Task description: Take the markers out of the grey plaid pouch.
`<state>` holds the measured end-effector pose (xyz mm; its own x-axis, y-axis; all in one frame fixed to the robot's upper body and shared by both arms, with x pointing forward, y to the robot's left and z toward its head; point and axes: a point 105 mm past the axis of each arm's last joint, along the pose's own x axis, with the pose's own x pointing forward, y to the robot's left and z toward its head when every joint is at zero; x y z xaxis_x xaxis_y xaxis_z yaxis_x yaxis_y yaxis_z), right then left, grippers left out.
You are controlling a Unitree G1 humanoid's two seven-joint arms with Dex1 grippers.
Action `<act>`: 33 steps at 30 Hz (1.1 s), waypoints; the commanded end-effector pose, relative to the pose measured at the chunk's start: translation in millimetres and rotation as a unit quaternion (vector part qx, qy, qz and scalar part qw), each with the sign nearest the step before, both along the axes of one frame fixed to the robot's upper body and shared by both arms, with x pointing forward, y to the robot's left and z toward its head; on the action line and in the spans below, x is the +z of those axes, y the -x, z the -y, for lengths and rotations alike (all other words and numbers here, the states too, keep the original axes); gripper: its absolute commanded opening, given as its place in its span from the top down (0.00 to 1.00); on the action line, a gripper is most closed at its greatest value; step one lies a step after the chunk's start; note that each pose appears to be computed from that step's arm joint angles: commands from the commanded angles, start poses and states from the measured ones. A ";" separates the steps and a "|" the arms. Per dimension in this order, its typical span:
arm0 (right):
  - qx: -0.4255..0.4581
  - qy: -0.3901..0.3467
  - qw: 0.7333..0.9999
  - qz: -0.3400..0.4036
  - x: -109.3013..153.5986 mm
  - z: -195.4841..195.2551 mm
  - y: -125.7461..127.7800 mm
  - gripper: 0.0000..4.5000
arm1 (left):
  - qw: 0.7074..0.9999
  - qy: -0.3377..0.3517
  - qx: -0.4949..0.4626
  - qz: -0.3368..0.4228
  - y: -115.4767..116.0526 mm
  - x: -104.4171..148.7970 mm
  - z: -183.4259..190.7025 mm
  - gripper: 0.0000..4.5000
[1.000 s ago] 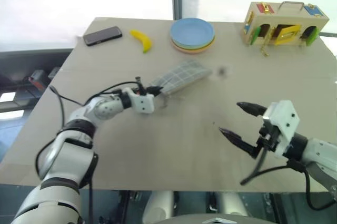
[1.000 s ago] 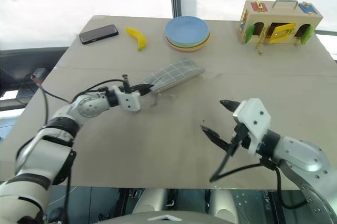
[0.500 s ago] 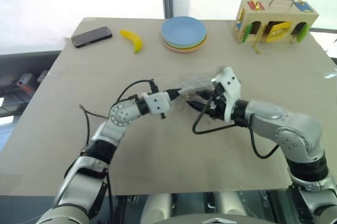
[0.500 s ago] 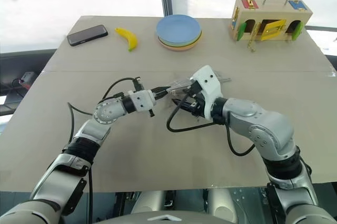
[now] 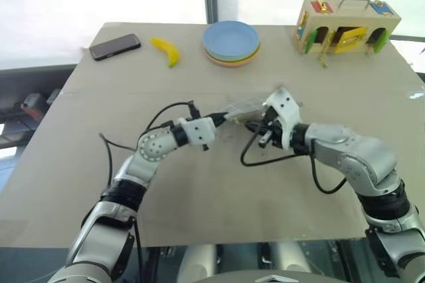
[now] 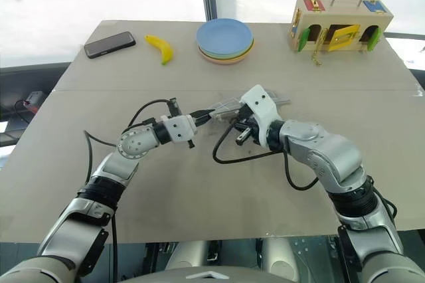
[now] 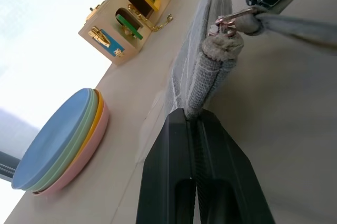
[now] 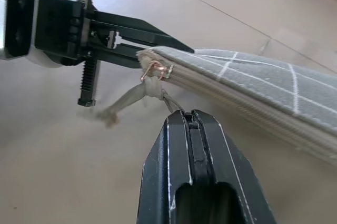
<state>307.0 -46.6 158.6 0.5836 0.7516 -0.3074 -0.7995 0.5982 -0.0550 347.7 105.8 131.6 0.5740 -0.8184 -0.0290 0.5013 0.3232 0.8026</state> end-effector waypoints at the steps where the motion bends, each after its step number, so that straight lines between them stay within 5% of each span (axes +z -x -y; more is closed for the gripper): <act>1: 0.022 0.009 0.999 0.032 10.5 -5.0 3.0 0.97 | 0.999 0.014 -0.008 0.032 2.8 13.8 3.5 1.00; 9: 0.070 0.043 0.995 0.063 9.5 -9.1 11.6 0.97 | 0.999 0.017 -0.012 0.030 2.8 11.3 5.9 1.00; 14: 0.052 0.058 0.993 0.083 9.7 -6.8 6.2 0.46 | 0.999 0.017 -0.015 0.029 3.2 9.8 6.9 1.00; 21: 0.046 0.052 0.995 0.074 4.5 -14.4 -0.6 0.46 | 0.999 0.017 -0.021 0.029 4.4 8.9 9.6 1.00; 24: 0.045 0.057 0.994 0.076 2.2 -17.0 -4.4 0.63 | 0.999 0.018 -0.022 0.030 4.7 9.3 10.2 1.00; 28: 0.041 0.058 0.994 0.077 2.5 -17.8 -6.9 0.98 | 0.999 0.018 -0.021 0.032 4.8 9.9 10.2 1.00; 33: 0.030 0.060 0.995 0.078 3.9 -9.6 -7.0 0.98 | 0.999 0.017 -0.013 0.027 4.4 6.6 6.8 1.00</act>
<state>313.4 -32.2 147.5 0.5644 0.7484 -0.3483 -0.8252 0.5231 -0.2131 343.8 97.1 129.9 0.5483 -0.8362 -0.0093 0.4950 0.3157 0.8095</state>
